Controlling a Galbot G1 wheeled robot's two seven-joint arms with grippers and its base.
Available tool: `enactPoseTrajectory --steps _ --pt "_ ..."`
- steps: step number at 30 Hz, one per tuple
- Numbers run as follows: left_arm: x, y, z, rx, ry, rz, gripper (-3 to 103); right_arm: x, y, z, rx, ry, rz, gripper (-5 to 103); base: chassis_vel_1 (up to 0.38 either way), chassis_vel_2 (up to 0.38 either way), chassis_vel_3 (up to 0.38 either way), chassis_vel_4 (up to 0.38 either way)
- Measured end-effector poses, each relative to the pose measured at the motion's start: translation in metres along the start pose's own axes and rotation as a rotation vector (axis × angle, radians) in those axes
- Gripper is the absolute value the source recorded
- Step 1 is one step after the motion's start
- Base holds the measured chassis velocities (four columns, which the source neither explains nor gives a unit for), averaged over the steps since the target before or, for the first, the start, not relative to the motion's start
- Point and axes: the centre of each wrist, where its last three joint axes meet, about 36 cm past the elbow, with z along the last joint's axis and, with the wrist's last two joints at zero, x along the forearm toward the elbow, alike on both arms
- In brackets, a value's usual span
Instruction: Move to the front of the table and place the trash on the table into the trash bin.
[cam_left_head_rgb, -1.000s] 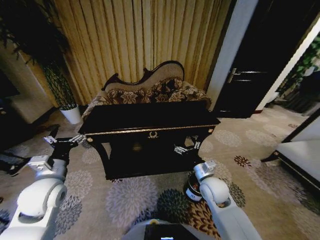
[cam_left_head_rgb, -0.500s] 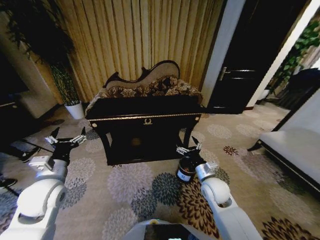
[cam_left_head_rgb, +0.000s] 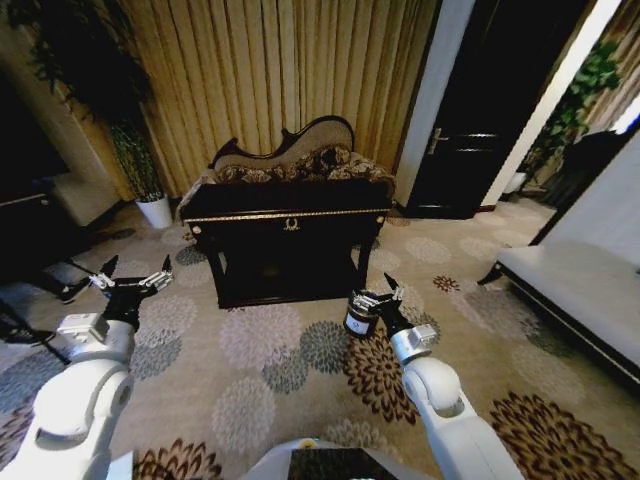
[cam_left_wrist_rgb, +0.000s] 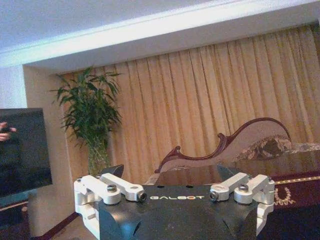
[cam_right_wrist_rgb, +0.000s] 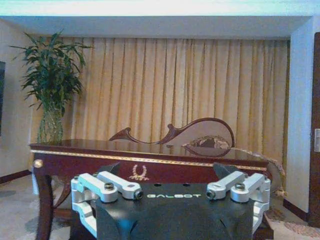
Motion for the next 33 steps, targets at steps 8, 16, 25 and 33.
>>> enactPoseTrajectory --steps 8,16,25,33 --pt "0.001 -0.001 0.002 0.003 0.005 -0.002 100 0.000 -0.001 0.005 -0.002 -0.002 0.006 100 0.294 -0.309 -0.303 0.308" --pt "0.004 -0.002 0.002 0.013 0.001 -0.005 100 0.003 0.000 0.013 -0.020 0.017 0.015 100 0.035 -0.039 -0.047 0.042" --pt "0.010 -0.007 0.015 0.092 -0.053 0.121 100 0.001 0.001 -0.005 -0.075 0.094 -0.052 100 -0.033 0.023 0.019 -0.028" --pt "0.020 -0.010 0.025 0.173 -0.026 0.042 100 -0.018 -0.002 -0.036 -0.161 0.118 -0.055 100 0.000 0.000 0.000 0.000"
